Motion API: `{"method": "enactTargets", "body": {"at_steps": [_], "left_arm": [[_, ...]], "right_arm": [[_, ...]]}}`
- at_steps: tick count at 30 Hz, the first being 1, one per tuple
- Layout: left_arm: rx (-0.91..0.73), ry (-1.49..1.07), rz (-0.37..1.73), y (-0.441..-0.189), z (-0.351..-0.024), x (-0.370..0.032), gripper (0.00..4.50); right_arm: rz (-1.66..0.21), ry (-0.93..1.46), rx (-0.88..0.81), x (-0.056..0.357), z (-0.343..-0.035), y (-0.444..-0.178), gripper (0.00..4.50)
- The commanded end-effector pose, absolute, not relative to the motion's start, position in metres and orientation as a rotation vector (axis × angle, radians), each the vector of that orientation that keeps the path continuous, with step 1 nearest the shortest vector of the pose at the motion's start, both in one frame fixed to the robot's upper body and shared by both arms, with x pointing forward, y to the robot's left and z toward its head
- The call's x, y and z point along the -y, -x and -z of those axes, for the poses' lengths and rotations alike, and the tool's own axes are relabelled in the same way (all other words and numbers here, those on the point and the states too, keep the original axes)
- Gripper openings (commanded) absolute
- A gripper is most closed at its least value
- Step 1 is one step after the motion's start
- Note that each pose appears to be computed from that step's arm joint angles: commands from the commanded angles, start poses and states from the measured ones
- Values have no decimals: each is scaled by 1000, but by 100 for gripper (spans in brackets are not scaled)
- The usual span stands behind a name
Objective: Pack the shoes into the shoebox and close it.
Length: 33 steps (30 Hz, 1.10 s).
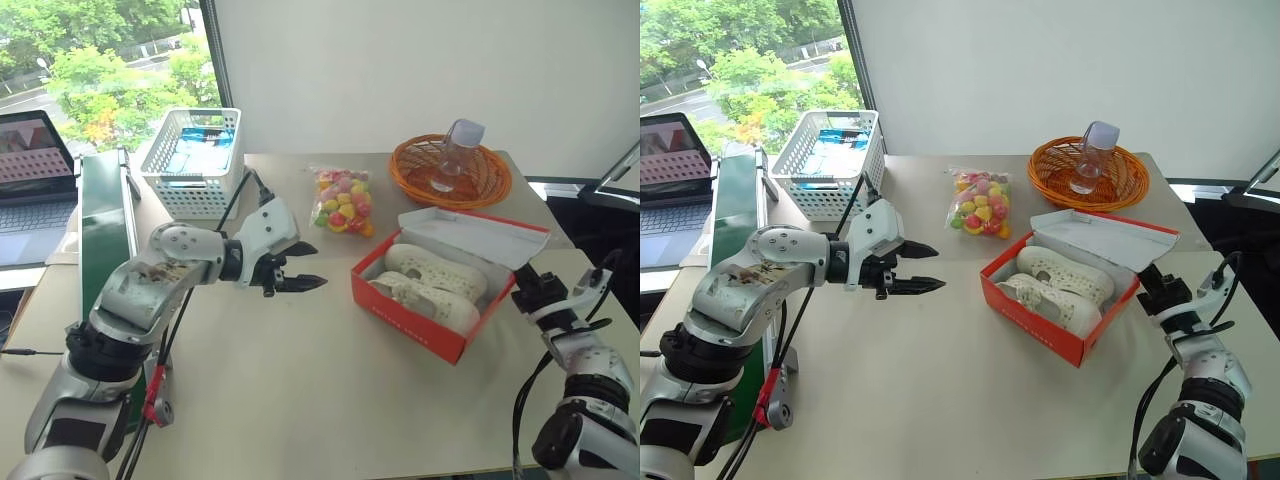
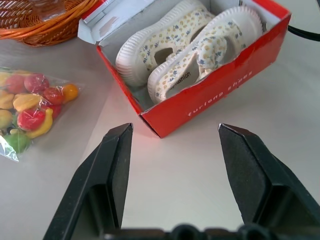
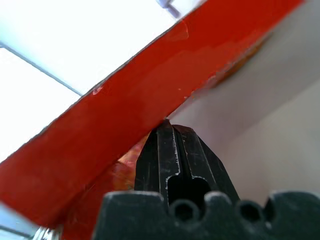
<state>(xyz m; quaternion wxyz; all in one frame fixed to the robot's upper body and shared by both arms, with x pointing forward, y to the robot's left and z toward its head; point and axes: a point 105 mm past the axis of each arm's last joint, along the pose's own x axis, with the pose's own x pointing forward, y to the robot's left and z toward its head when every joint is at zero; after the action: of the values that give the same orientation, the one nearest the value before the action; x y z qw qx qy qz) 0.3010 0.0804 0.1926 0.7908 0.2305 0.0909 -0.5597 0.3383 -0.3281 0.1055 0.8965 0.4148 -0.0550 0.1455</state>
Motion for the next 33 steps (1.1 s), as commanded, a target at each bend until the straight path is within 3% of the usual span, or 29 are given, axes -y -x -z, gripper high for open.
{"method": "enactTargets", "body": {"at_steps": [1,9,16,33], "left_arm": [[-147,-525,1206,-299,-203,-79,289],[-141,-536,1213,-299,-203,-76,289],[-141,-540,1214,-301,-203,-76,289],[-128,-548,1228,-307,-203,-75,289]], "right_arm": [[-376,-828,137,317,-121,-330,5],[-406,-832,22,290,-99,-307,5],[-479,-826,-25,258,-99,-288,5],[-622,-718,117,248,-170,-276,5]]}}
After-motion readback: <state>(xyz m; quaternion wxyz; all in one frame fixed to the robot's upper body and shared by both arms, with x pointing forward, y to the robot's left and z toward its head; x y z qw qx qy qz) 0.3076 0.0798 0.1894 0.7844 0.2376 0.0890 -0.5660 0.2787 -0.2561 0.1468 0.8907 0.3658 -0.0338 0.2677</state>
